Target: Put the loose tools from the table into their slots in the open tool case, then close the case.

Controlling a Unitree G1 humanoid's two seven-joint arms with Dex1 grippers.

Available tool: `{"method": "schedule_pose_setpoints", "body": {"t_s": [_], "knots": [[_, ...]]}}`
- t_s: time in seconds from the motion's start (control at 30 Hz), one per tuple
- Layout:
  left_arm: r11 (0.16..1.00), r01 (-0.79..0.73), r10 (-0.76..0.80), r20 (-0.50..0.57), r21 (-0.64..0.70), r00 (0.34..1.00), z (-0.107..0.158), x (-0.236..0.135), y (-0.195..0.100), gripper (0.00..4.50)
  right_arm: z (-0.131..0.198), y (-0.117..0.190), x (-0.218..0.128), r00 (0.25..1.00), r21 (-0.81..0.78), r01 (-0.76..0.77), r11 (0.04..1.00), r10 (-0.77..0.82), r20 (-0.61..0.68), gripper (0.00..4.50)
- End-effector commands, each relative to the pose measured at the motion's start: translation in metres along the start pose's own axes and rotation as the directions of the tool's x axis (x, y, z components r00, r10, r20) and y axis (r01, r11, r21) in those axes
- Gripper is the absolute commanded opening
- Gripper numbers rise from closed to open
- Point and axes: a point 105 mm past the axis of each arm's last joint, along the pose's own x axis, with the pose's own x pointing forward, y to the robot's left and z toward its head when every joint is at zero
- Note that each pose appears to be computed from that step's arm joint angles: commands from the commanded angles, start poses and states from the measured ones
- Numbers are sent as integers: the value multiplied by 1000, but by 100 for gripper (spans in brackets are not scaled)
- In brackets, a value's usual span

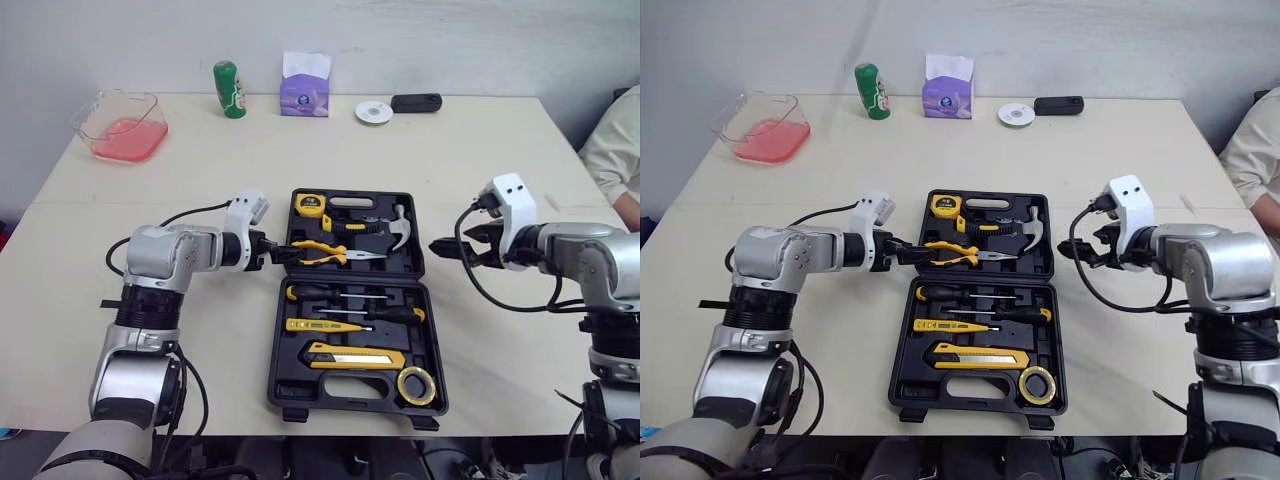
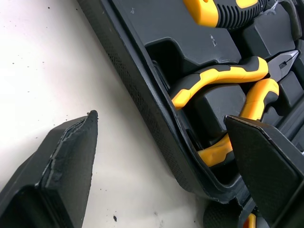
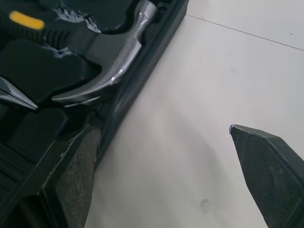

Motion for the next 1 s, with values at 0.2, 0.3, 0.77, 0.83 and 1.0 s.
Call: {"method": "schedule_pose_setpoints", "body": {"t_s": [0.2, 0.3, 0.77, 0.83, 1.0], "knots": [[1000, -24, 24, 20, 5, 1000, 8, -3, 3, 450, -2, 16, 14, 999, 38, -36, 999, 36, -2, 449], [999, -33, 32, 13, 25, 999, 6, -2, 3, 450, -5, 13, 23, 1000, 52, -6, 999, 7, -12, 449], [1000, 3, -3, 2, 14, 1000, -1, 2, -10, 23, -42, 12, 41, 992, 29, 21, 999, -18, -123, 116], [1000, 21, -21, -7, 12, 1000, -5, 5, -15, 22, -38, 13, 41, 994, 43, 22, 999, -17, -111, 20], [999, 44, -44, -17, 20, 999, -12, 8, -25, 21, -33, 13, 40, 995, 48, 25, 999, -21, -94, 0]]}}
